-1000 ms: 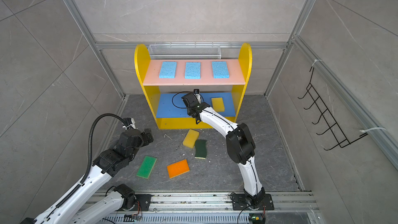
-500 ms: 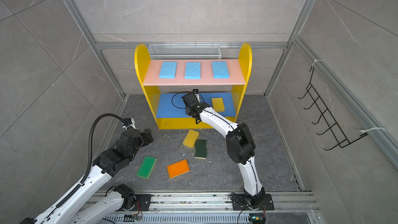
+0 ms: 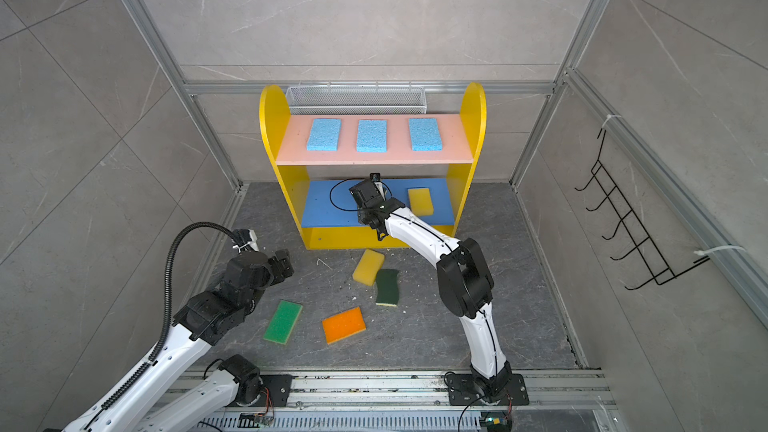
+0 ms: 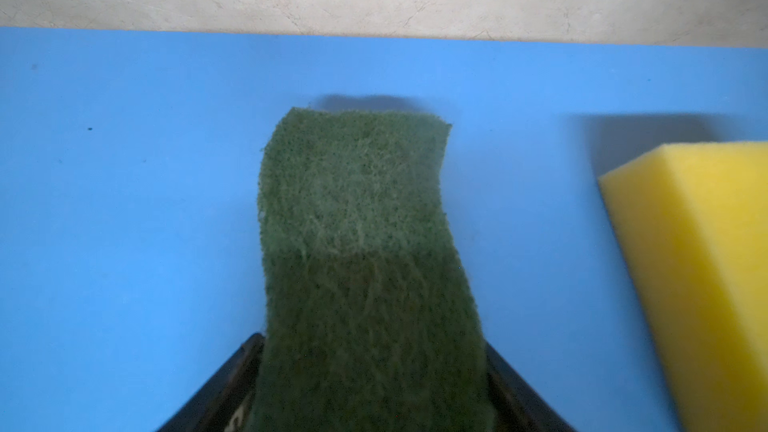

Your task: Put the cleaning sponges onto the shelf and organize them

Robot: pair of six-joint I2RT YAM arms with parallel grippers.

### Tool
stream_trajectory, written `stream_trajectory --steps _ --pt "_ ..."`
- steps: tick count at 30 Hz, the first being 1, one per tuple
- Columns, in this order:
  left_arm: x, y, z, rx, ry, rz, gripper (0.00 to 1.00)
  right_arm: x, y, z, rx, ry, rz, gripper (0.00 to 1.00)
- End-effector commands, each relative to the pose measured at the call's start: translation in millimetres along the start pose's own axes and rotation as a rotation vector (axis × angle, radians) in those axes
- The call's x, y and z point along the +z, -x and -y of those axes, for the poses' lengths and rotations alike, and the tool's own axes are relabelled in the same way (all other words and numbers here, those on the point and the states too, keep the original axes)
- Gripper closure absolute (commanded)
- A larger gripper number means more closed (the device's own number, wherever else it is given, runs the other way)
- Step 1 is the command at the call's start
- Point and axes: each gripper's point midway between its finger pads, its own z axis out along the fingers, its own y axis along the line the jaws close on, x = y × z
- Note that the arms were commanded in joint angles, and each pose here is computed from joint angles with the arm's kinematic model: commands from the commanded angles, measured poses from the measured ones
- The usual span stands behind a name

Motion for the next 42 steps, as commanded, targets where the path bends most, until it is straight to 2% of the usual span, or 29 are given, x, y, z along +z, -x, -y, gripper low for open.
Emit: stream_trajectory --steps 1,14,30,39,42 --pt "-4 4 -5 -0.023 0.010 0.019 0.08 -6 -16 2 -0.039 -0.003 -0.055 0.25" --pt "-3 4 -2 -0.024 0.003 0.013 0.08 -11 -21 16 -0.050 -0.054 -0.054 0.25" --pt "-11 5 -7 -0.043 0.002 0.014 0.09 -7 -27 3 -0.066 0.017 -0.083 0.18" --pt "11 -20 6 0.037 -0.006 -0.095 0.09 -44 -27 4 -0.072 0.056 -0.046 0.11" --pt "24 -40 20 0.082 -0.056 -0.179 0.09 -64 -35 4 -0.070 0.081 -0.045 0.11"
